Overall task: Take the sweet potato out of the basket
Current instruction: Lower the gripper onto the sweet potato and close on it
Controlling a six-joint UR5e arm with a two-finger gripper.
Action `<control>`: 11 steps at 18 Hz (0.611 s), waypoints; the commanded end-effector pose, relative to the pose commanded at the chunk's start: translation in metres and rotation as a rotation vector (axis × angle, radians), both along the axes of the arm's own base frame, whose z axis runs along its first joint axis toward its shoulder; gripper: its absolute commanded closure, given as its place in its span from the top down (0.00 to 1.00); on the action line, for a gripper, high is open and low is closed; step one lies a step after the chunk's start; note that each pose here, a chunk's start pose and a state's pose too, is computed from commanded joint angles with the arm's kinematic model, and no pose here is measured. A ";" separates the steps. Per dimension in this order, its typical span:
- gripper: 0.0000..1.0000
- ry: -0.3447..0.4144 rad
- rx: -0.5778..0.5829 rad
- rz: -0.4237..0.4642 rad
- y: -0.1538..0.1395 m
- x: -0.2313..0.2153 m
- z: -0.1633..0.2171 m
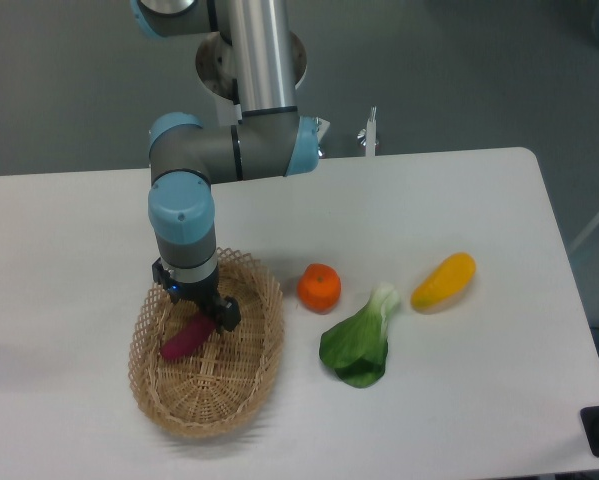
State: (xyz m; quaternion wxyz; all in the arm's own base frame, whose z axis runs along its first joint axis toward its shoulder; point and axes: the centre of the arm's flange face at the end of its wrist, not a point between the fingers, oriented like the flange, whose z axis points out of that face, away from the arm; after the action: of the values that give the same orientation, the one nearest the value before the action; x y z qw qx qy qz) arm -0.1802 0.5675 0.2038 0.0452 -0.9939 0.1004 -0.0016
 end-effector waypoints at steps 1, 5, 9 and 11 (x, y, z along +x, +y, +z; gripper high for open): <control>0.77 0.001 0.001 -0.001 0.000 0.000 0.001; 0.38 0.003 0.004 -0.009 0.001 -0.001 0.002; 0.21 0.010 0.014 -0.011 0.003 -0.003 0.008; 0.20 0.017 0.023 -0.011 0.006 -0.005 0.013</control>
State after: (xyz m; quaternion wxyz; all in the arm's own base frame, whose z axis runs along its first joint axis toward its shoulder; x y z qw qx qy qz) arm -0.1851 0.5735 0.2165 0.0557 -0.9928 0.1061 0.0077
